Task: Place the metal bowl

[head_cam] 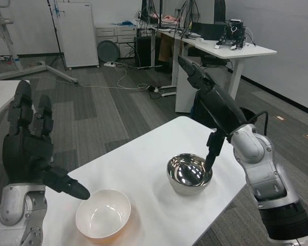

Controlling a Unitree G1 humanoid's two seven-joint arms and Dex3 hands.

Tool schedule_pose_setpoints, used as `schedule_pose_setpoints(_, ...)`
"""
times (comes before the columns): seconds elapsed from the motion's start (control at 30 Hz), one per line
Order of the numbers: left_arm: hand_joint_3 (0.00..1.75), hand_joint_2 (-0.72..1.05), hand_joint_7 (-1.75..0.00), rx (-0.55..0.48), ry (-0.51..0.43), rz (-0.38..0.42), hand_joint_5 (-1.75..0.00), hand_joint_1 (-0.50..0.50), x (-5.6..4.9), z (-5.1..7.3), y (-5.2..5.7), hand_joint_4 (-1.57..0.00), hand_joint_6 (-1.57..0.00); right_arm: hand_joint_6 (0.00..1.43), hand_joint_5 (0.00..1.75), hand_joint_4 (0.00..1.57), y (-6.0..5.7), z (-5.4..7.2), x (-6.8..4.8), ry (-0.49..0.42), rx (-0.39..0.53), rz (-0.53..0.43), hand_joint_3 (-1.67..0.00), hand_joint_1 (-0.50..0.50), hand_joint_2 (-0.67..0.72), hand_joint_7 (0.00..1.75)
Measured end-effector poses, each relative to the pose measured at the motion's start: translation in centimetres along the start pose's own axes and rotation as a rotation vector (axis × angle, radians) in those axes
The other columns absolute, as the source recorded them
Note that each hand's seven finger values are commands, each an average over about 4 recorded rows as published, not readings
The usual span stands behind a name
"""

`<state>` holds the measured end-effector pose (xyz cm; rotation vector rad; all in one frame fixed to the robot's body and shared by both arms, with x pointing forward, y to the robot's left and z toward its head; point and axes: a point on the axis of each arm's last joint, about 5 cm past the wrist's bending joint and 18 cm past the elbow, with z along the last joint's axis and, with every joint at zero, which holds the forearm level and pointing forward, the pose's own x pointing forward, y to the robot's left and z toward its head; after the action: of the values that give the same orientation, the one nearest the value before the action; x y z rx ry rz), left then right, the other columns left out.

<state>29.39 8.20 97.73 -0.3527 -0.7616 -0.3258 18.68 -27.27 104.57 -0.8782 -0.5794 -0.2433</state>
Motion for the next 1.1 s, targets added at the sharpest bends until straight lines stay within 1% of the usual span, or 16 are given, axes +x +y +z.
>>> schedule_pose_setpoints(0.07, 0.0, -0.5, 0.0, 0.0, 0.0, 0.0, -0.1, -0.5, 0.0, 0.0, 0.0, 0.0, 0.0, 1.43, 0.0, 0.0, 0.0, -0.1, 0.0, -0.003, 0.017, -0.01, 0.0, -0.46, 0.66, 0.0)
schedule_pose_setpoints(0.4, 0.0, -0.46, 0.0, 0.0, 0.0, 0.0, -0.1, -0.5, 0.0, 0.0, 0.0, 0.0, 0.0, 1.43, 0.0, 0.0, 0.0, -0.1, -0.1, -0.02, 0.045, -0.04, 0.0, -0.46, 0.66, 0.0)
schedule_pose_setpoints(0.53, 0.0, -0.55, 0.0, -0.003, 0.0, 0.005, -0.1, -0.5, 0.0, 0.0, 0.1, 0.0, 0.0, 1.43, 0.0, 0.0, 0.1, -0.1, -0.2, -0.019, 0.051, -0.045, 0.0, -0.46, 0.66, 0.0)
schedule_pose_setpoints(0.83, 0.0, -0.55, 0.0, 0.008, 0.001, 0.01, -0.1, -0.5, 0.0, 0.2, 0.6, 0.0, 0.0, 1.43, 0.0, 0.0, 0.6, -0.2, -0.2, -0.017, 0.067, -0.042, 0.0, -0.46, 0.66, 0.0)
schedule_pose_setpoints(0.93, 0.0, -0.53, 0.0, 0.01, 0.0, 0.014, -0.1, -0.5, 0.1, 0.3, 0.8, 0.0, 0.0, 1.43, 0.0, 0.0, 0.8, -0.3, -0.2, -0.012, 0.077, -0.044, 0.0, -0.46, 0.66, 0.0)
schedule_pose_setpoints(1.0, 0.0, -0.53, 0.0, 0.013, -0.001, 0.014, -0.05, -0.5, 0.1, 0.3, 0.9, 0.0, 0.0, 1.43, 0.0, 0.0, 1.0, -0.3, -0.3, -0.011, 0.085, -0.044, 0.0, -0.46, 0.66, 0.0)
schedule_pose_setpoints(1.1, 0.0, -0.55, 0.0, 0.017, -0.004, 0.016, -0.08, -0.5, 0.2, 0.5, 1.2, 0.0, 0.0, 1.43, 0.0, 0.0, 1.3, -0.3, -0.3, -0.009, 0.098, -0.045, 0.0, -0.46, 0.66, 0.0)
